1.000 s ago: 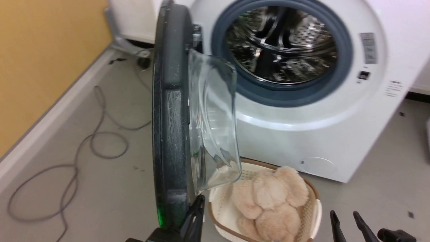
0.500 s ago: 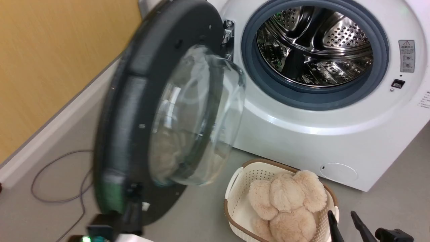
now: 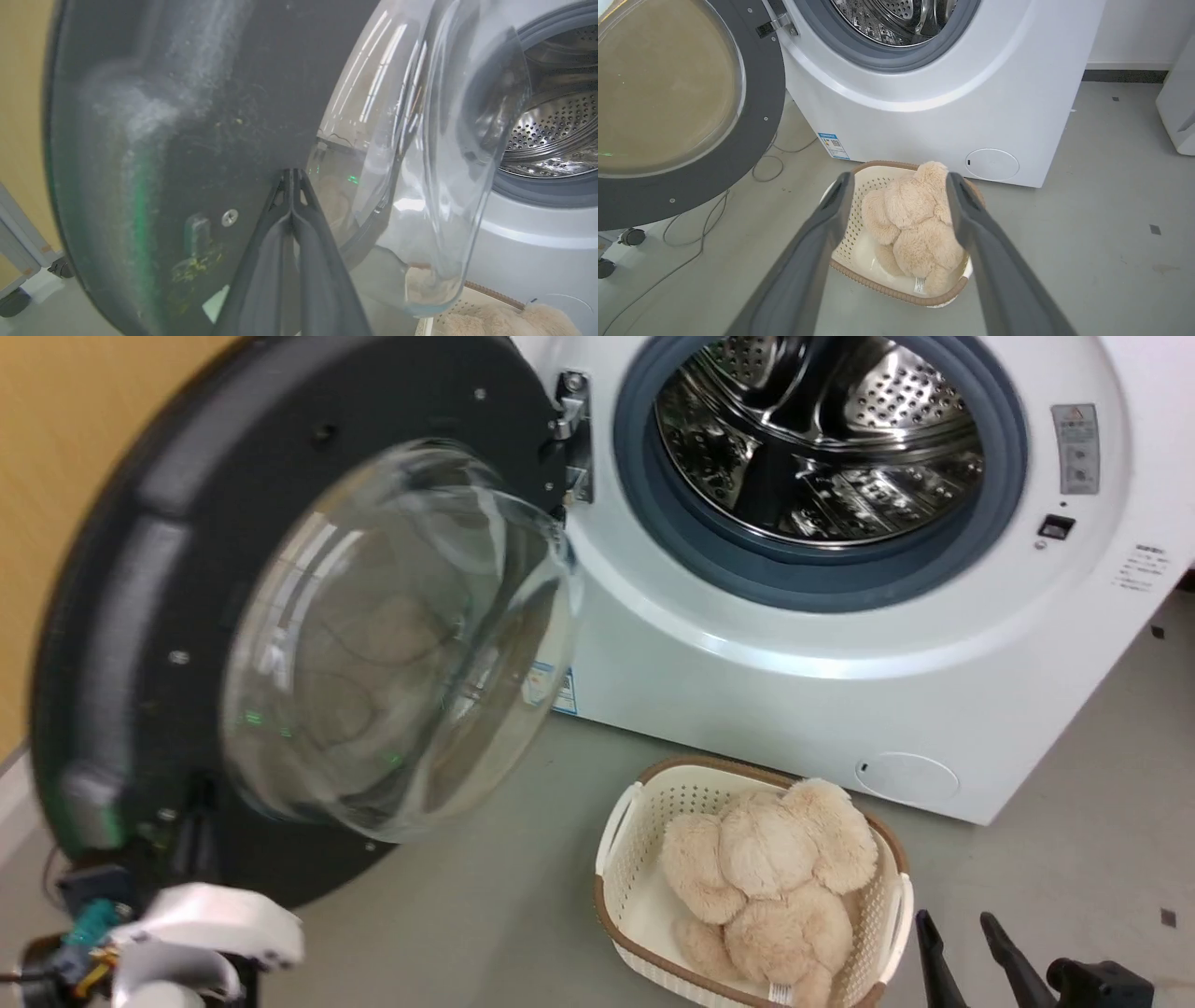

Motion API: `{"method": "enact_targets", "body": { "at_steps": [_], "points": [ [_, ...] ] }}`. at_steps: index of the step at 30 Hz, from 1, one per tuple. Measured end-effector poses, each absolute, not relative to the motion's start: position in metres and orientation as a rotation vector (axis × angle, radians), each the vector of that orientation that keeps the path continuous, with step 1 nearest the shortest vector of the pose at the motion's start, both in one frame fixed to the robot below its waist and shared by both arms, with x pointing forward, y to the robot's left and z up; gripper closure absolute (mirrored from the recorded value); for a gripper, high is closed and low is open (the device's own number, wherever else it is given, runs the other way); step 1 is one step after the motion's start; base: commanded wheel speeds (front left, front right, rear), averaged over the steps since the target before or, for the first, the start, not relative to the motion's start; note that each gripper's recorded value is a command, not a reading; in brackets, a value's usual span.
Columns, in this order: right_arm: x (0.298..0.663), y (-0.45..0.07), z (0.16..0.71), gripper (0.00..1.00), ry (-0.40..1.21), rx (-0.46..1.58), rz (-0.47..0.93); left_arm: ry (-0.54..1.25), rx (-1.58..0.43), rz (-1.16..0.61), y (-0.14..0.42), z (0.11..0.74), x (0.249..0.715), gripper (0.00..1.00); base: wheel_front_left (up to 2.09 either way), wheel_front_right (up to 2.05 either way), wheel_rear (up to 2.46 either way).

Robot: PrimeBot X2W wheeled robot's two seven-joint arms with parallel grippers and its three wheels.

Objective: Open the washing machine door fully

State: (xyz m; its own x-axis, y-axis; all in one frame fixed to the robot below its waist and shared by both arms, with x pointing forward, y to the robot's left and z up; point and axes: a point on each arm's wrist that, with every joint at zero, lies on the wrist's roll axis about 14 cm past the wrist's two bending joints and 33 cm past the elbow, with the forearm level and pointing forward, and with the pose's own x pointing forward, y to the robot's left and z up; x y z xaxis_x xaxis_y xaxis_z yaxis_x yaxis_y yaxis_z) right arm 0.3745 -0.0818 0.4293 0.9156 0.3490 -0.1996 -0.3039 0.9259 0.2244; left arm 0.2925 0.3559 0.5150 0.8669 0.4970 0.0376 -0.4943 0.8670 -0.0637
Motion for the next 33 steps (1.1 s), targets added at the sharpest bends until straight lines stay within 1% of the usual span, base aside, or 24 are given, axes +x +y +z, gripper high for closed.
{"method": "enact_targets", "body": {
  "at_steps": [6, 12, 16, 21, 22, 23, 24, 25, 26, 33],
  "points": [
    [0.376, -0.087, 0.425, 0.0, 0.25, 0.194, 0.32, -0.048, -0.062, 0.581, 0.39, 0.515, 0.3, 1.0, 0.0, 0.0, 0.0],
    [0.379, -0.089, 0.426, 0.0, 0.243, 0.196, 0.312, -0.048, -0.039, 0.603, 0.405, 0.518, 0.303, 1.0, 0.0, 0.0, 0.0],
    [0.377, -0.092, 0.429, 0.0, 0.234, 0.193, 0.306, -0.06, -0.031, 0.598, 0.401, 0.519, 0.302, 1.0, 0.0, 0.0, 0.0],
    [0.374, -0.096, 0.438, 0.0, 0.2, 0.194, 0.293, -0.069, -0.027, 0.573, 0.371, 0.511, 0.283, 1.0, 0.0, 0.0, 0.0],
    [0.373, -0.097, 0.439, 0.0, 0.196, 0.194, 0.292, -0.07, -0.03, 0.566, 0.363, 0.509, 0.279, 0.93, 0.0, 0.0, 0.0],
    [0.372, -0.097, 0.44, 0.0, 0.188, 0.193, 0.29, -0.067, -0.037, 0.559, 0.356, 0.506, 0.275, 0.68, 0.0, 0.0, 0.0],
    [0.372, -0.098, 0.442, 0.0, 0.183, 0.193, 0.289, -0.064, -0.039, 0.55, 0.35, 0.504, 0.271, 0.23, 0.0, 0.0, 0.0],
    [0.371, -0.099, 0.443, 0.0, 0.178, 0.192, 0.286, -0.06, -0.037, 0.545, 0.345, 0.502, 0.267, 0.05, 0.0, 0.0, 0.0],
    [0.371, -0.1, 0.444, 0.0, 0.174, 0.19, 0.284, -0.057, -0.038, 0.537, 0.339, 0.5, 0.264, 0.0, 0.0, 0.0, 0.0],
    [0.368, -0.106, 0.453, 0.0, 0.137, 0.162, 0.272, -0.027, -0.044, 0.432, 0.29, 0.489, 0.262, 0.0, 0.0, 0.0, 0.0]
  ]
}}
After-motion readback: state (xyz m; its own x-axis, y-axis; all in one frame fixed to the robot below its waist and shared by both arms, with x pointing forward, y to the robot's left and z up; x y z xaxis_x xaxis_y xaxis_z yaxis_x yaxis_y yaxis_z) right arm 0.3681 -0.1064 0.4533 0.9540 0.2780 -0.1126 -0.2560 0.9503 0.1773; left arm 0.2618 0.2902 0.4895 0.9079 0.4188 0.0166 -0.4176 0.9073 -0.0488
